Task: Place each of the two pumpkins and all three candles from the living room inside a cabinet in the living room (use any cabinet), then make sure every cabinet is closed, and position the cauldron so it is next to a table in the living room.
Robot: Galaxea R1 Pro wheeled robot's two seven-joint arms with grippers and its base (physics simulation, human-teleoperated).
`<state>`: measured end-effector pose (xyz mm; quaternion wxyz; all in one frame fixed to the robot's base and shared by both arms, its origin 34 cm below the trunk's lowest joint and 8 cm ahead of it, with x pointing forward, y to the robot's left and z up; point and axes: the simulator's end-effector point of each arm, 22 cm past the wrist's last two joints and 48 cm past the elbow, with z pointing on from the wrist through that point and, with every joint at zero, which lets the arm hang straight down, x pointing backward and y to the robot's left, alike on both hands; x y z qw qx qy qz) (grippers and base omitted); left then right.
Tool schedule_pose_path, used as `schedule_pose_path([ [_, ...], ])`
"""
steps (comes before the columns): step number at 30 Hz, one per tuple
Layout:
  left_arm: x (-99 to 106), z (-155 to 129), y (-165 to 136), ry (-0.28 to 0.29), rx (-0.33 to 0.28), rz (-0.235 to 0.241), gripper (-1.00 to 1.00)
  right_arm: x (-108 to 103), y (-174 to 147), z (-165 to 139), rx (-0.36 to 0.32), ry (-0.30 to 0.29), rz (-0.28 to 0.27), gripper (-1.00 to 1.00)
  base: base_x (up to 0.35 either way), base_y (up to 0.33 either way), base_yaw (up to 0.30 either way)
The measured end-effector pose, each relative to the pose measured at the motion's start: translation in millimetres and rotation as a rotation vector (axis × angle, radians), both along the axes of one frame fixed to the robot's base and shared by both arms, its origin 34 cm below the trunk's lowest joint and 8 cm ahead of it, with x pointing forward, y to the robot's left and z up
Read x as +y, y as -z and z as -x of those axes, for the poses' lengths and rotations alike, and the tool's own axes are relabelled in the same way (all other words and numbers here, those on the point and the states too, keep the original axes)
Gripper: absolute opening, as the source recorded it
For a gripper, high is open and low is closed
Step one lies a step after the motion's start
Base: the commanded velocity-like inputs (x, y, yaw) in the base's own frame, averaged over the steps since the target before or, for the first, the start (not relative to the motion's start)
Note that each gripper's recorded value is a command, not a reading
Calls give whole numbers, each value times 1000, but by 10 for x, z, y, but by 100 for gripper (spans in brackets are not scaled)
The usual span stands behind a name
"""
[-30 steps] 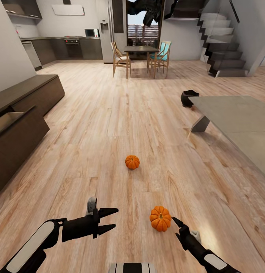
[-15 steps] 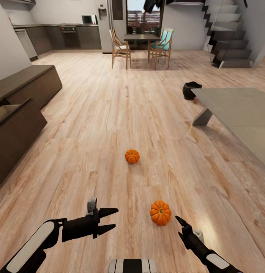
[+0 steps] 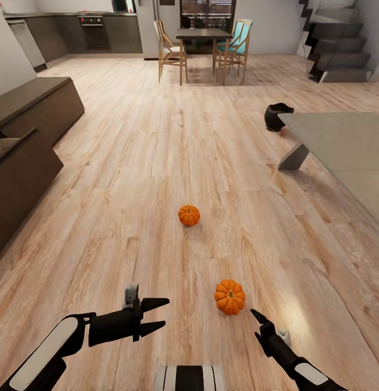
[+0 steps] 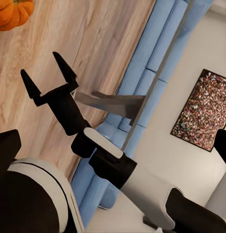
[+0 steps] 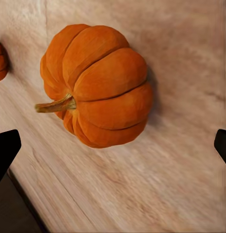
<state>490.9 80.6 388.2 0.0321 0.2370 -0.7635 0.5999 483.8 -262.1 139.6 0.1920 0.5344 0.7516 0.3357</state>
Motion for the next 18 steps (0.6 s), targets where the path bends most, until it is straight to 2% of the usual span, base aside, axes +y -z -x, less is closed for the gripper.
schedule_pose_path([
  [14, -1, 67, 246, 0, 58, 0, 100, 3, 236, 205, 56, 0, 0, 100, 0, 0, 0],
  [18, -2, 65, 244, 0, 57, 1, 100, 9, 236, 204, 56, 0, 0, 100, 0, 0, 0],
])
